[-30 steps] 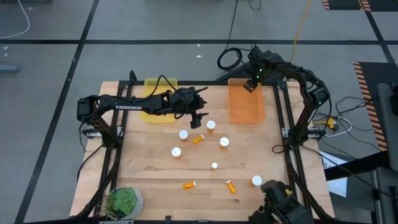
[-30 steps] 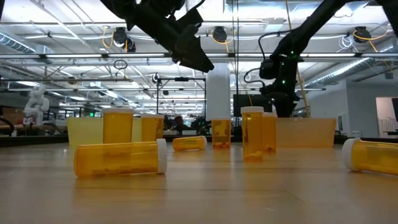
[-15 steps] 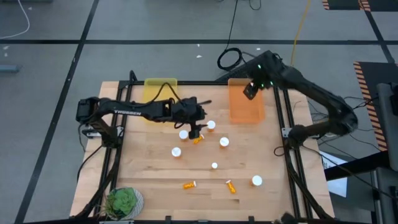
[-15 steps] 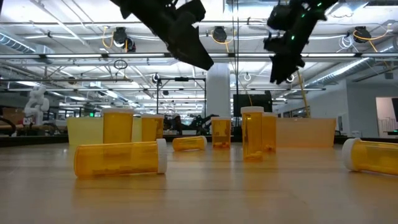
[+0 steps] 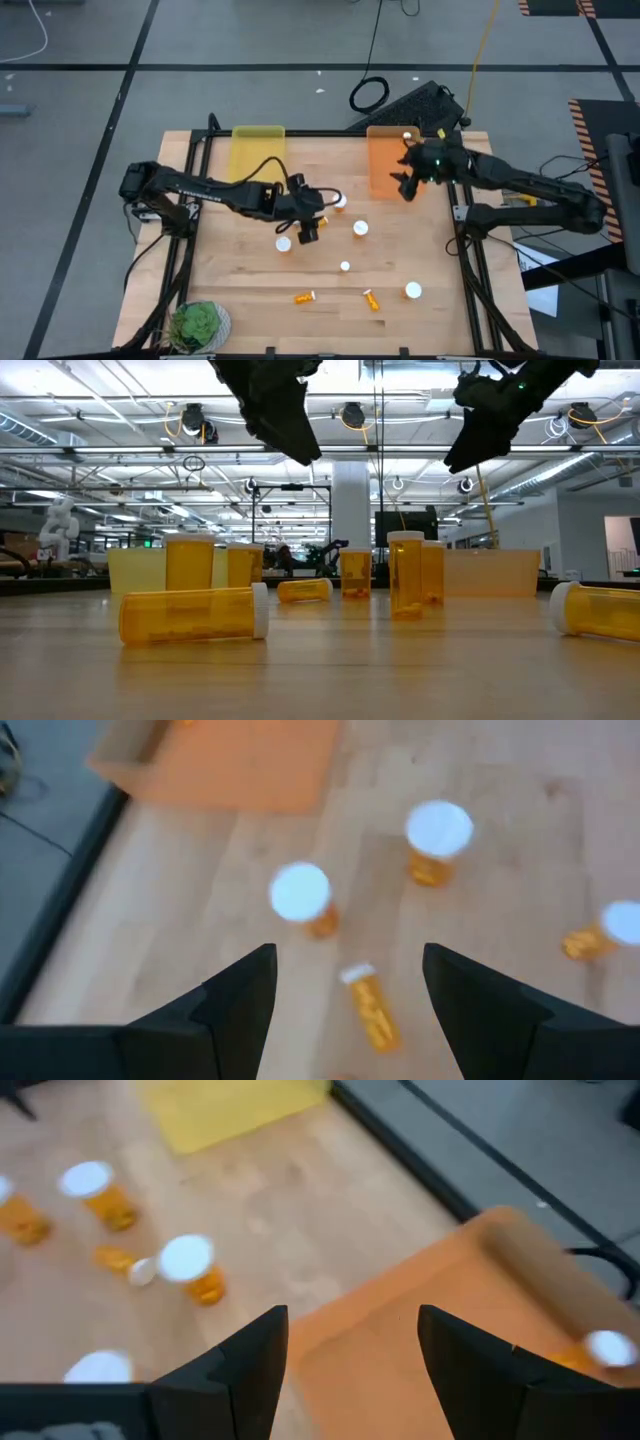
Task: Pick and place medicine bottles into bin by pill shape (circle, oval)
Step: Put the small orange pill bottle into the orange bin
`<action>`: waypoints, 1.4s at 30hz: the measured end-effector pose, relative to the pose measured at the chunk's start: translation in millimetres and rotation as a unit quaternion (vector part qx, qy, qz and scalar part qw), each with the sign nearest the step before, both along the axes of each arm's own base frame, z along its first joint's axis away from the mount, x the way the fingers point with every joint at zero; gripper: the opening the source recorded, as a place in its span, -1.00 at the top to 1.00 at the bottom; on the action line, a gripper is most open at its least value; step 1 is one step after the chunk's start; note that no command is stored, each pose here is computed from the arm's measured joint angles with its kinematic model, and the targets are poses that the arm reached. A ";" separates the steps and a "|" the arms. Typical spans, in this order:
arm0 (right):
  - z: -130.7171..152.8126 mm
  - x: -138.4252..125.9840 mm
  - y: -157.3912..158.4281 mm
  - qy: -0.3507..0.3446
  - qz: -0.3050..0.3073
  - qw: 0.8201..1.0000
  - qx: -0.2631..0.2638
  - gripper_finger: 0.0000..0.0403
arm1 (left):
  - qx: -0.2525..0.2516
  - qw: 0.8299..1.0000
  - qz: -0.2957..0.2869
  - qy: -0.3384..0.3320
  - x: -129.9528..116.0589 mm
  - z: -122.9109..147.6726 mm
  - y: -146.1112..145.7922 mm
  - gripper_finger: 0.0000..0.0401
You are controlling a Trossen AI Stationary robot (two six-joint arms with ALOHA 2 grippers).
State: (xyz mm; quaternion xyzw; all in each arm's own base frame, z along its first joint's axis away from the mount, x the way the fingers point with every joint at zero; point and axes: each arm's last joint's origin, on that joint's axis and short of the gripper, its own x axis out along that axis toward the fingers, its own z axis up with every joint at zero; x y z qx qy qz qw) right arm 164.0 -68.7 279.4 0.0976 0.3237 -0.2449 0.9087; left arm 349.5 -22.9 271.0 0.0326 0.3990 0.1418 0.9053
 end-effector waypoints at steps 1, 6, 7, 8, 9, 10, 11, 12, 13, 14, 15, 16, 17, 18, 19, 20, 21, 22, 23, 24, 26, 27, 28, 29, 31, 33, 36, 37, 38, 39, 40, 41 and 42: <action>-4.5 -0.2 3.7 0.000 0.008 1.000 0.003 -0.09 | -0.007 1.000 0.003 0.007 -1.5 -1.5 -3.9 -0.27; -14.6 0.4 16.0 -0.005 0.041 0.999 0.003 -0.09 | -0.025 0.998 0.013 0.048 0.0 -20.3 -19.2 -0.27; -14.5 0.1 17.7 -0.004 0.045 0.999 0.003 -0.09 | -0.026 0.998 0.011 0.047 2.0 -23.0 -21.6 -0.27; -14.7 -0.4 19.1 -0.002 0.049 0.999 0.004 -0.09 | -0.025 0.998 0.010 0.052 3.4 -26.5 -23.3 -0.27; -14.3 -0.1 20.3 -0.004 0.053 0.999 0.003 -0.09 | -0.024 0.998 0.009 0.059 5.0 -31.4 -25.0 -0.27; -13.6 0.6 21.2 -0.008 0.056 0.998 0.002 -0.09 | -0.023 0.998 0.006 0.064 7.4 -36.4 -27.1 -0.27; -13.2 0.4 21.9 -0.009 0.059 0.998 0.001 -0.09 | -0.021 0.998 0.003 0.066 10.5 -41.6 -28.9 -0.27; -13.4 -0.3 22.4 -0.006 0.060 0.998 0.001 -0.09 | -0.020 0.997 0.002 0.071 12.4 -46.2 -30.0 -0.27; -13.0 -0.4 22.7 -0.008 0.061 0.998 0.000 -0.09 | -0.018 0.997 0.003 0.080 13.2 -50.3 -30.0 -0.27; -12.3 -0.4 23.1 -0.011 0.063 0.998 -0.001 -0.09 | -0.018 0.996 0.006 0.088 14.5 -55.4 -29.3 -0.27; -12.4 -0.7 23.4 -0.010 0.063 0.998 -0.001 -0.09 | -0.017 0.996 0.008 0.093 16.4 -59.7 -28.4 -0.27; -12.6 -1.0 23.5 -0.008 0.064 0.998 -0.001 -0.09 | -0.016 0.995 0.010 0.099 17.9 -63.8 -26.4 -0.27; -12.4 -0.9 23.6 -0.009 0.065 0.998 -0.002 -0.09 | -0.014 0.994 0.012 0.107 19.1 -68.2 -24.1 -0.27; -12.3 -0.9 23.6 -0.009 0.065 0.998 -0.003 -0.09 | -0.011 0.994 0.012 0.111 21.0 -72.1 -21.9 -0.27; -12.4 -1.0 23.6 -0.008 0.065 0.998 -0.002 -0.09 | -0.009 0.994 0.012 0.111 22.7 -74.1 -19.3 -0.27; -12.4 -1.0 23.5 -0.008 0.066 0.998 -0.004 -0.09 | -0.007 0.993 0.013 0.114 23.5 -75.7 -16.5 -0.27; -12.4 -0.9 23.5 -0.007 0.067 0.998 -0.005 -0.09 | -0.007 0.993 0.016 0.119 24.4 -78.4 -13.3 -0.27; -12.3 -1.0 23.5 -0.007 0.069 0.998 -0.007 -0.09 | -0.011 0.992 0.018 0.122 25.6 -80.9 -9.8 -0.27; -12.4 -1.0 23.5 -0.005 0.070 0.997 -0.009 -0.09 | -0.018 0.992 0.018 0.128 26.6 -84.0 -6.4 -0.27; -12.4 -1.0 23.5 -0.005 0.071 0.997 -0.010 -0.09 | -0.025 0.990 0.018 0.134 27.6 -87.9 -3.0 -0.27; -12.3 -0.9 23.5 -0.005 0.072 0.997 -0.011 -0.09 | -0.040 0.988 0.014 0.147 29.7 -95.3 3.1 -0.27; -12.4 -1.0 23.5 -0.004 0.073 0.997 -0.012 -0.09 | -0.045 0.987 0.014 0.151 30.8 -98.8 5.8 -0.27; -12.4 -0.9 23.5 -0.004 0.074 0.997 -0.012 -0.09 | -0.049 0.986 0.014 0.156 31.5 -102.3 7.7 -0.27; -12.4 -0.9 23.5 -0.004 0.074 0.997 -0.013 -0.09 | -0.052 0.985 0.014 0.164 32.2 -107.2 8.8 -0.27; -12.4 -1.0 23.4 -0.003 0.074 0.997 -0.013 -0.09 | -0.053 0.984 0.015 0.171 33.8 -113.9 10.1 -0.27; -12.4 -1.0 23.4 -0.003 0.074 0.997 -0.013 -0.09 | -0.053 0.983 0.013 0.175 35.3 -119.2 9.9 -0.27; -12.4 -1.0 23.4 -0.002 0.077 0.997 -0.016 -0.09 | -0.052 0.982 0.012 0.180 36.9 -125.7 9.9 -0.27; -12.4 -1.0 23.4 -0.002 0.078 0.997 -0.017 -0.09 | -0.052 0.982 0.013 0.182 37.0 -127.1 9.9 -0.27; -12.4 -1.0 23.4 -0.001 0.078 0.997 -0.017 -0.09 | -0.052 0.982 0.014 0.183 36.8 -127.3 9.9 -0.27; -12.4 -1.0 23.4 -0.001 0.078 0.997 -0.017 -0.09 | -0.053 0.982 0.015 0.183 36.8 -127.2 9.9 -0.27; -12.4 -1.0 23.4 -0.001 0.079 0.997 -0.018 -0.09 | -0.053 0.982 0.015 0.181 36.8 -126.4 9.9 -0.27; -12.4 -1.0 23.4 -0.001 0.079 0.997 -0.018 -0.09 | -0.054 0.982 0.016 0.180 36.8 -126.3 9.9 -0.27; -12.4 -1.0 23.4 -0.001 0.079 0.997 -0.018 -0.09 | -0.054 0.982 0.017 0.180 36.8 -126.3 9.9 -0.27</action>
